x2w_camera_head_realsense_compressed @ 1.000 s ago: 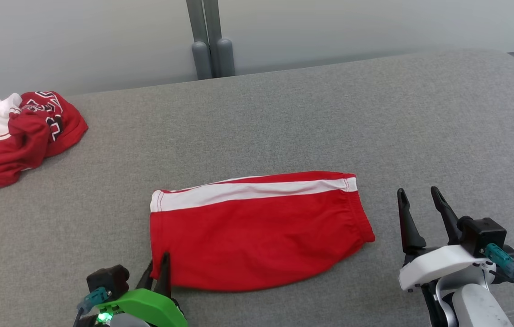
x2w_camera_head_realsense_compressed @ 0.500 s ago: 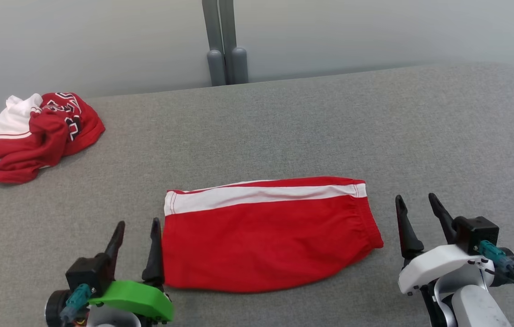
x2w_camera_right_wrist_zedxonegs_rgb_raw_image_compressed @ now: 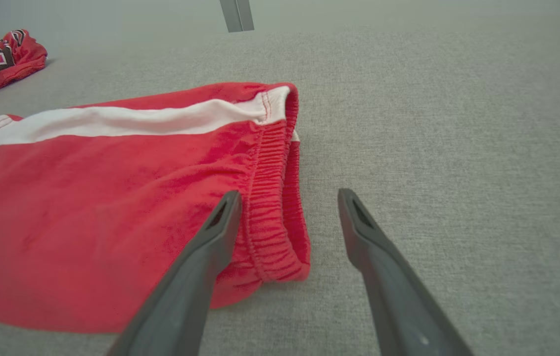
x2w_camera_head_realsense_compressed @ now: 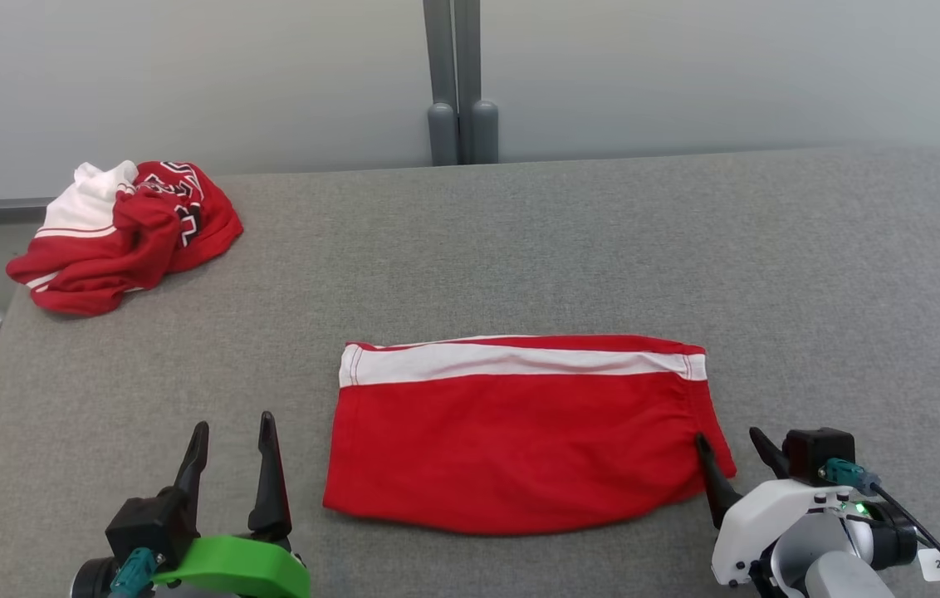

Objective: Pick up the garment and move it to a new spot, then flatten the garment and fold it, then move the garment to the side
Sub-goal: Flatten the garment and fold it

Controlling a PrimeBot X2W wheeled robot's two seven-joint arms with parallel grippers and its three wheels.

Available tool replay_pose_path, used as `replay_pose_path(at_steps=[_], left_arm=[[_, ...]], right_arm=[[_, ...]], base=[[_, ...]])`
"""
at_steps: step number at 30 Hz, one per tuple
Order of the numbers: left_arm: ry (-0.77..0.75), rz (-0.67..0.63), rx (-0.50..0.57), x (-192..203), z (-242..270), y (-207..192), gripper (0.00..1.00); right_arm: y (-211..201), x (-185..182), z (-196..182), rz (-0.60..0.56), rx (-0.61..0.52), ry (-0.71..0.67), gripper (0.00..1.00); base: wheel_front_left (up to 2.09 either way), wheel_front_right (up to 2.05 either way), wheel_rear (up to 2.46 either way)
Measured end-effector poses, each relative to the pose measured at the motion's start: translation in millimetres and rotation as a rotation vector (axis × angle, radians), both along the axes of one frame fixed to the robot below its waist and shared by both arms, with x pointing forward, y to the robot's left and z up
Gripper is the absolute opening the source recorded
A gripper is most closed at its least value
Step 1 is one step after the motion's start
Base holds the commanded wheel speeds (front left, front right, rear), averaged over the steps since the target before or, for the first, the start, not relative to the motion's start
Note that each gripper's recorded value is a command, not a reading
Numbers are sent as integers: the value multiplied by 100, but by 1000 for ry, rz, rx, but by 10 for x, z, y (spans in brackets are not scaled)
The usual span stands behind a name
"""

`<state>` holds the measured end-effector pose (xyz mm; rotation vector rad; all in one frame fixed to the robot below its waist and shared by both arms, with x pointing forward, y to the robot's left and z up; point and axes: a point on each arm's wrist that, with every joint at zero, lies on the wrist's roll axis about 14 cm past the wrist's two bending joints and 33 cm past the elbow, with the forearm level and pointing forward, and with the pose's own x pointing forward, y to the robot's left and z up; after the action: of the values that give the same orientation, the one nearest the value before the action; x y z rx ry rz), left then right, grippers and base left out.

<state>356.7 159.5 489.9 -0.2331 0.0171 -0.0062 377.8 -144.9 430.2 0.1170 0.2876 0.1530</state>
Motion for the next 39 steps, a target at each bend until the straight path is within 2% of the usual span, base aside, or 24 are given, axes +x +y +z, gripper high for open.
replay_pose_path(at_steps=[4, 12, 13, 14, 15, 16, 18, 24, 28, 34, 39], left_arm=[[-2, 22, 2, -49, -2, 65, 100], [12, 50, 6, -126, -59, 157, 100], [13, 49, 7, -126, -62, 159, 100], [14, 49, 8, -127, -67, 158, 100], [16, 47, 8, -129, -74, 153, 100], [16, 43, 11, -127, -77, 144, 100], [17, 38, 17, -122, -81, 132, 100], [16, 13, 21, -94, -85, 59, 100], [16, -7, 20, -70, -87, -5, 100], [20, -26, 13, -53, -103, -91, 100], [27, -30, 9, -53, -125, -100, 100]], right_arm=[[-8, -13, -176, -6, 5, 70, 100], [135, -39, -416, -16, 127, 185, 100], [146, -40, -428, -16, 135, 194, 87], [161, -39, -434, -16, 147, 201, 49], [178, -33, -431, -13, 155, 203, 44], [193, -30, -430, -13, 165, 205, 33], [221, -16, -408, -6, 171, 199, 0], [146, 94, -232, -19, 204, 146, 0], [-93, 194, -66, -47, 198, 105, 0], [-681, 241, 62, -150, 162, 70, 0], [-782, 193, 33, -173, 163, 82, 0]], base=[[0, 0, 0], [0, 0, 0], [0, 0, 0], [0, 0, 0], [0, 0, 0], [0, 0, 0], [0, 0, 0], [0, 0, 0], [0, 0, 0], [0, 0, 0], [0, 0, 0]])
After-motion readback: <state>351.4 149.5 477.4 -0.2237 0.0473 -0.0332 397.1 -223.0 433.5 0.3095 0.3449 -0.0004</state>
